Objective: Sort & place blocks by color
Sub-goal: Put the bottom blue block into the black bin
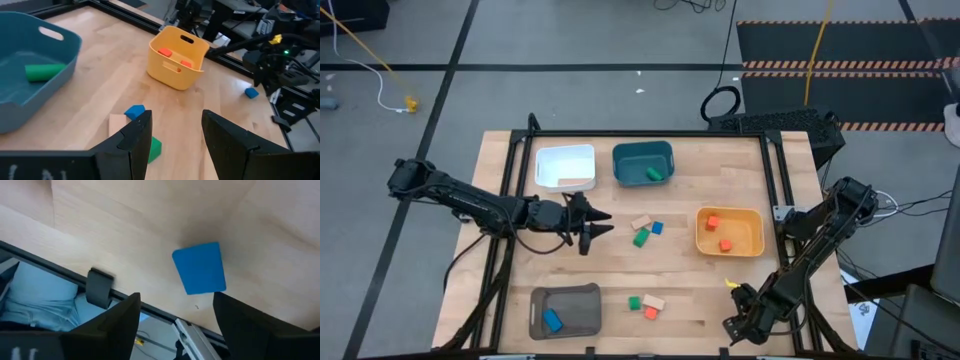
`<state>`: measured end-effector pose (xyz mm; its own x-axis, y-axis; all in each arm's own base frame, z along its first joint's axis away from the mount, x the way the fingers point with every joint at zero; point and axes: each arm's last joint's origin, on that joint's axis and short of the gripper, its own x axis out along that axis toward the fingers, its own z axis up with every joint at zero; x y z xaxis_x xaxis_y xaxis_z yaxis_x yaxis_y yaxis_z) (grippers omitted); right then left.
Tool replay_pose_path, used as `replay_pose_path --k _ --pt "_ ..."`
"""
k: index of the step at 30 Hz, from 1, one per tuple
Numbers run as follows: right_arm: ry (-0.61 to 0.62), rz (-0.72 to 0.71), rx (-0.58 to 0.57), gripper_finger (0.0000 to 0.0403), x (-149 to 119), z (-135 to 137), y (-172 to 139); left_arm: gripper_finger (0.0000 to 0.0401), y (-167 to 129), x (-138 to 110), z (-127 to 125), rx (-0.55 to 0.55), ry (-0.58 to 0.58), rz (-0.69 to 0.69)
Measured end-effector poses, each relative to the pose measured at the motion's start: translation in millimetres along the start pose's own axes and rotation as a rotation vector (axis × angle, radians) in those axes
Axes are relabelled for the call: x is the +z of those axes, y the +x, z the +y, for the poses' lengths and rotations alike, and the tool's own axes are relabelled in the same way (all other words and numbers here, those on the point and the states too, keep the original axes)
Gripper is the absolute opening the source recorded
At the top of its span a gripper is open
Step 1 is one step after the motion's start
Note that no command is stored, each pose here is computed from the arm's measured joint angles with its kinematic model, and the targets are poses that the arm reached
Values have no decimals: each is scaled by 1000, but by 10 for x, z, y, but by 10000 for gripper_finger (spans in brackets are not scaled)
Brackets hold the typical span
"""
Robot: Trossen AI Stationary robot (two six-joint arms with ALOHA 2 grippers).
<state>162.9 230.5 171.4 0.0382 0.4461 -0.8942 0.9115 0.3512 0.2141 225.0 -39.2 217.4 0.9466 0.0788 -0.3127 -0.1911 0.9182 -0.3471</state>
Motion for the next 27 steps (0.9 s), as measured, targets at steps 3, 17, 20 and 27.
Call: replay_pose_path --k 3,17,20,27 --pt "1 -21 -30 243 20 -30 -1 175 0 2 3 12 -3 -7" --pt "-21 -139 -15 243 72 -54 -5 175 0 2 4 13 -2 -6" --pt "-20 -141 -19 243 74 -58 -5 175 -1 2 4 13 -2 -6" --pt "-23 -132 -13 243 72 -27 88 175 0 -7 8 17 1 3"
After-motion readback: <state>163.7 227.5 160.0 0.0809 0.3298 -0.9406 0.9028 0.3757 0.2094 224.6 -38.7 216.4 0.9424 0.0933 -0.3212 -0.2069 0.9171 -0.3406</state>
